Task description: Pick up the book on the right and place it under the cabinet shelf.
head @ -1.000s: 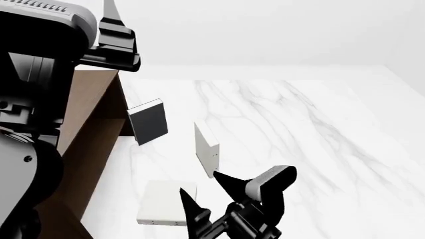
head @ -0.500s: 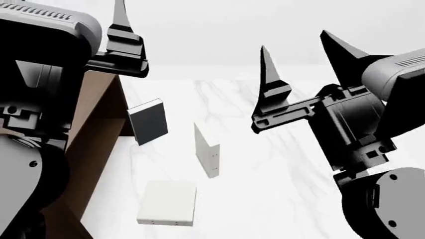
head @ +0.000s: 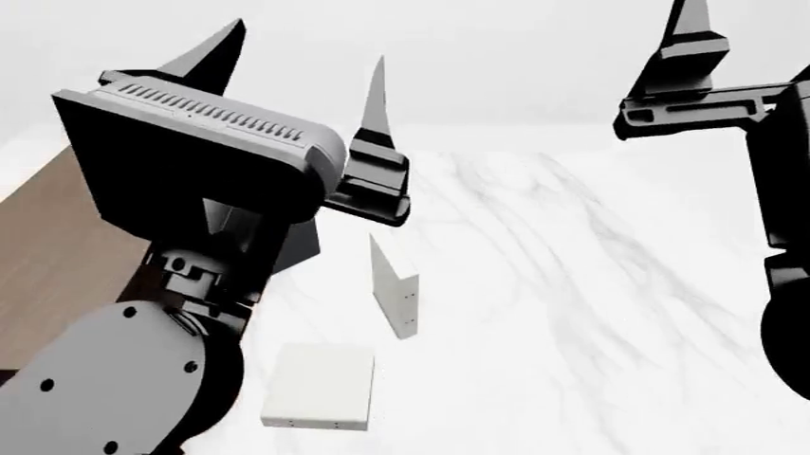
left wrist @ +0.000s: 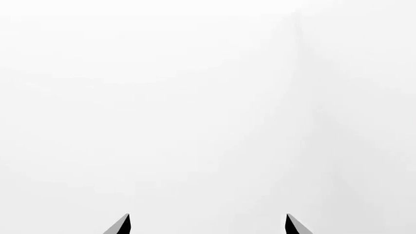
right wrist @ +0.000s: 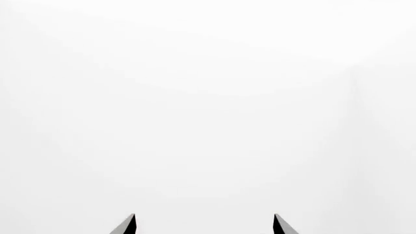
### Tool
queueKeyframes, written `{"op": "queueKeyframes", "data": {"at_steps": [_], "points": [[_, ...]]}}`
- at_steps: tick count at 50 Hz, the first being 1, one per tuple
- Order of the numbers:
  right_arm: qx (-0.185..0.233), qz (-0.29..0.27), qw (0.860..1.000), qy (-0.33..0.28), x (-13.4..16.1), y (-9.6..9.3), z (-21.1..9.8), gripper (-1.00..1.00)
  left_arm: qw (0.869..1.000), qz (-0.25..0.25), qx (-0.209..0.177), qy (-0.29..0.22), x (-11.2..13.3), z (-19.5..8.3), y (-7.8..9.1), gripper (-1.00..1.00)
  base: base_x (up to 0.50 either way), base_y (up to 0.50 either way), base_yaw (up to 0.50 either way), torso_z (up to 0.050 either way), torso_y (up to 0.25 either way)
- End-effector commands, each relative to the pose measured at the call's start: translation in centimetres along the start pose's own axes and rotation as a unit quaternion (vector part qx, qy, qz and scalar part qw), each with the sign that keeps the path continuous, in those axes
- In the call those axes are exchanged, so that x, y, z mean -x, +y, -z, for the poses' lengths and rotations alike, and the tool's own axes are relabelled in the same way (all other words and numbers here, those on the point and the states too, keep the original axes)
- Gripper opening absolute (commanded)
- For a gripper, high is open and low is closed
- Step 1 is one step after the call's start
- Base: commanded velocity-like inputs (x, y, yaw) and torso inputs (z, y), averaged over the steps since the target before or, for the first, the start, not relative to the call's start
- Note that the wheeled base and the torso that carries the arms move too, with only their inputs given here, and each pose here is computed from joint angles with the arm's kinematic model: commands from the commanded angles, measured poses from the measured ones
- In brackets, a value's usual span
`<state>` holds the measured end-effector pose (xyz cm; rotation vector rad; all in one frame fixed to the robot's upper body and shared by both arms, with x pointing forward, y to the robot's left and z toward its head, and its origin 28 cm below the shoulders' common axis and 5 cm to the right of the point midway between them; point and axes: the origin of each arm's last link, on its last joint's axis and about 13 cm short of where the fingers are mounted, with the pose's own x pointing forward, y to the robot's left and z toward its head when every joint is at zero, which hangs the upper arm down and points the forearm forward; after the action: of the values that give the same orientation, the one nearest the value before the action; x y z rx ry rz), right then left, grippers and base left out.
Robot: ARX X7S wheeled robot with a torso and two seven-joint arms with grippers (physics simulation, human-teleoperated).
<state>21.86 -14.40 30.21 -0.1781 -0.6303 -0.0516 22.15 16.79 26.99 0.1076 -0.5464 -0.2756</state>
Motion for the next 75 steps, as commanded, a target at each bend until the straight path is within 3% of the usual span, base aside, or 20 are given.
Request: {"op": "queueKeyframes", "data": {"at_steps": [1, 21, 36, 50, 75], "points": [[0.016, 0.02, 1.0, 0.006, 0.0, -0.8, 0.6, 1.0, 0.999, 0.037, 0.031, 0.022, 1.2, 1.7, -2.0, 1.0, 0.0, 0.0, 0.0, 0.0, 0.0], [0.045, 0.043, 0.998, 0.014, -0.2, -2.0, 1.3, 1.0, 0.99, 0.103, 0.06, 0.079, 4.4, 5.8, -4.7, 1.0, 0.0, 0.0, 0.0, 0.0, 0.0], [0.05, 0.042, 0.998, 0.019, -0.4, -1.9, 1.4, 1.0, 0.985, 0.126, 0.077, 0.091, 6.3, 6.9, -6.3, 1.0, 0.0, 0.0, 0.0, 0.0, 0.0], [0.051, 0.039, 0.998, 0.028, -0.4, -1.7, 1.9, 1.0, 0.981, 0.133, 0.089, 0.111, 7.9, 8.4, -7.3, 1.0, 0.0, 0.0, 0.0, 0.0, -0.027], [0.052, 0.036, 0.997, 0.033, -0.7, -1.4, 2.0, 1.0, 0.98, 0.14, 0.091, 0.11, 8.6, 8.6, -7.7, 1.0, 0.0, 0.0, 0.0, 0.0, -0.209]]}}
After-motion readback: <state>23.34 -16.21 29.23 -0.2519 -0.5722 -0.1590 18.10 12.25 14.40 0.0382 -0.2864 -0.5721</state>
